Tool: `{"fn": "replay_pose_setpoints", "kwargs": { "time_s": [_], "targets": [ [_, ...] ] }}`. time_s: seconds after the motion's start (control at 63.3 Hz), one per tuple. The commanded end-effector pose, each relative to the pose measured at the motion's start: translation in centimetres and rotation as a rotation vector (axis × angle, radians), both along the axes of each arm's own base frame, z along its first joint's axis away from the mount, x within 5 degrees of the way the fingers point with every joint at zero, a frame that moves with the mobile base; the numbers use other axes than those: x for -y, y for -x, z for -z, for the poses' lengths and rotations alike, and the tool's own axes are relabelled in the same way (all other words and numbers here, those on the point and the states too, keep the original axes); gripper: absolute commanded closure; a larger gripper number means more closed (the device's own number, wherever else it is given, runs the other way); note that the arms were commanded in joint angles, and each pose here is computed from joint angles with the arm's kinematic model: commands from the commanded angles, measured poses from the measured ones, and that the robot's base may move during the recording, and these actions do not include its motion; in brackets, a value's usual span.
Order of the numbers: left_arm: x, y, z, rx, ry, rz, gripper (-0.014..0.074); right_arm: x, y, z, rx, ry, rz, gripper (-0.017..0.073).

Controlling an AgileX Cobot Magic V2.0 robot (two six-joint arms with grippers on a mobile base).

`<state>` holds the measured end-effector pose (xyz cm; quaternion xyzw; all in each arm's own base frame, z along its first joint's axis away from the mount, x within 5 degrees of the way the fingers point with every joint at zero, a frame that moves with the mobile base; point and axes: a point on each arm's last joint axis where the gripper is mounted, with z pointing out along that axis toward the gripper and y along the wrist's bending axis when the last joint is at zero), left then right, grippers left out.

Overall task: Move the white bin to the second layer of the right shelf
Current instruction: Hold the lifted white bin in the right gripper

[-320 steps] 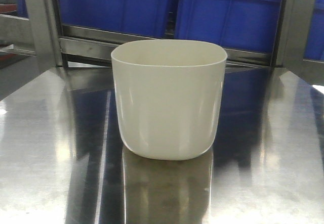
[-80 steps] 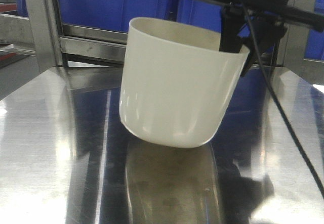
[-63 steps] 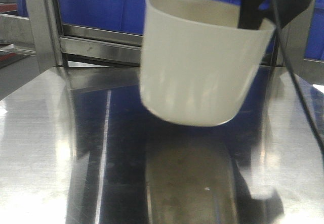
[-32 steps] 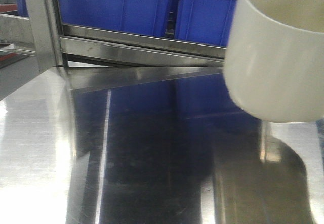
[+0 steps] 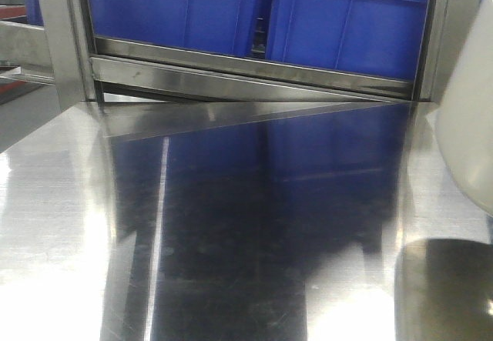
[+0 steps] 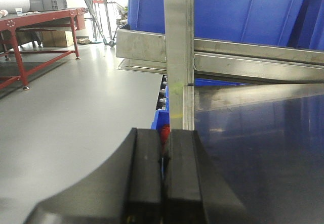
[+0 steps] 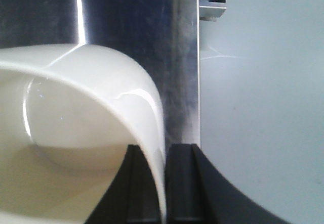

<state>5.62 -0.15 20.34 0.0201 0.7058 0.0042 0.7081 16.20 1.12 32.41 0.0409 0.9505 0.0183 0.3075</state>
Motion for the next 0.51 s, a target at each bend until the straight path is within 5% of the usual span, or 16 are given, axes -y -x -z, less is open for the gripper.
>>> {"fn": "replay_pose_setpoints", "kwargs": {
  "time_s": [0.0, 0.49],
  "targets": [
    [0.0, 0.0, 0.4, 0.06, 0.01, -0.001, 0.0509, 0.2, 0.4, -1.7, 0.11, 0.011, -0.002, 0.0505],
    [0.0, 0.0, 0.4, 0.06, 0.01, -0.001, 0.0509, 0.4, 3.0, -0.9, 0.173, 0.017, -0.03, 0.0505]
  ]
}}
